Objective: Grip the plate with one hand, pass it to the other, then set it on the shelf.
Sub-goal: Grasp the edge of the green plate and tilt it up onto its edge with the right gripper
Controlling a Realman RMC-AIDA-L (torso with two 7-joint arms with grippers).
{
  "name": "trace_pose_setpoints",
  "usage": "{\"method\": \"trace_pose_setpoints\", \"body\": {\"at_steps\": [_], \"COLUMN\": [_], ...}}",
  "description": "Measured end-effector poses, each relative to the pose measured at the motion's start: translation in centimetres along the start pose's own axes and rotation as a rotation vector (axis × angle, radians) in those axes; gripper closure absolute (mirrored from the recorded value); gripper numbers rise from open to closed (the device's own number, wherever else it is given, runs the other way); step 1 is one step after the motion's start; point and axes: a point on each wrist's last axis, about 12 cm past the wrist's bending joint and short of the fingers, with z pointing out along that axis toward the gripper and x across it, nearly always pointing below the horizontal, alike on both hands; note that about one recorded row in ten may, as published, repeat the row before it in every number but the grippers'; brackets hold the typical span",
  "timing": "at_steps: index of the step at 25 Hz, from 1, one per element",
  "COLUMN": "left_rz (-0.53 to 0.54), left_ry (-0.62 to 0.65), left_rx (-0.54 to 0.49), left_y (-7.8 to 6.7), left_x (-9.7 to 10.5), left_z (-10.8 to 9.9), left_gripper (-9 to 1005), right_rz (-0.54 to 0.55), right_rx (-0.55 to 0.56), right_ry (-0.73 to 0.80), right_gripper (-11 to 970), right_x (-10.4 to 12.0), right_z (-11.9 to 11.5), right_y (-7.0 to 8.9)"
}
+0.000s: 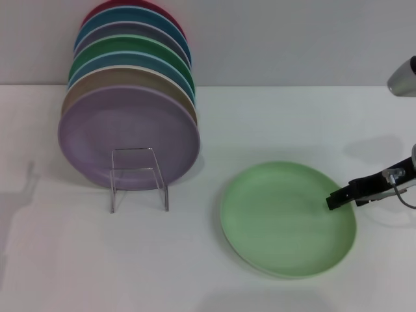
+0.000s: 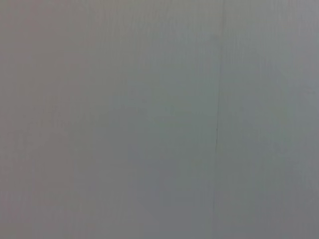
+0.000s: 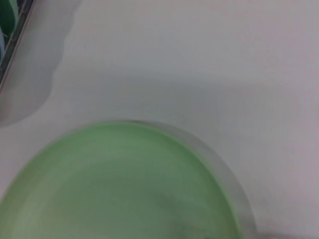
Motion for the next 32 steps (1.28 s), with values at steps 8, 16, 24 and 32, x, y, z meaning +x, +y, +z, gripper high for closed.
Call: {"method": "trace_pose_setpoints", "body": {"at_steps": [8, 16, 24, 32], "left_rz": [0.007, 0.007, 0.008, 0.009], "left_ry": [0.0, -0.001, -0.003, -0.001], "left_rx": [0.0, -0.001, 0.001, -0.001], "left_y": [0.05, 0.12, 0.1, 0.23], "left_x": [-0.01, -0.04, -0.05, -0.06], "left_z": [-0.01, 0.0, 0.08, -0.01], "left_gripper": [190, 192, 194, 195], "right_rz": [0.006, 0.006, 0.005, -0.019], "right_rx": [-0.003, 0.003, 0.0, 0.006], "right_ry": [0.002, 0.007, 0.019, 0.012], "right_gripper": [379, 598, 859, 885], "right_x": [-0.06, -0.04, 0.0, -0.12], "right_z": [0.47, 0.55, 0.86, 1.08], "right_y": [-0.02, -0.12, 0.01, -0.02]}}
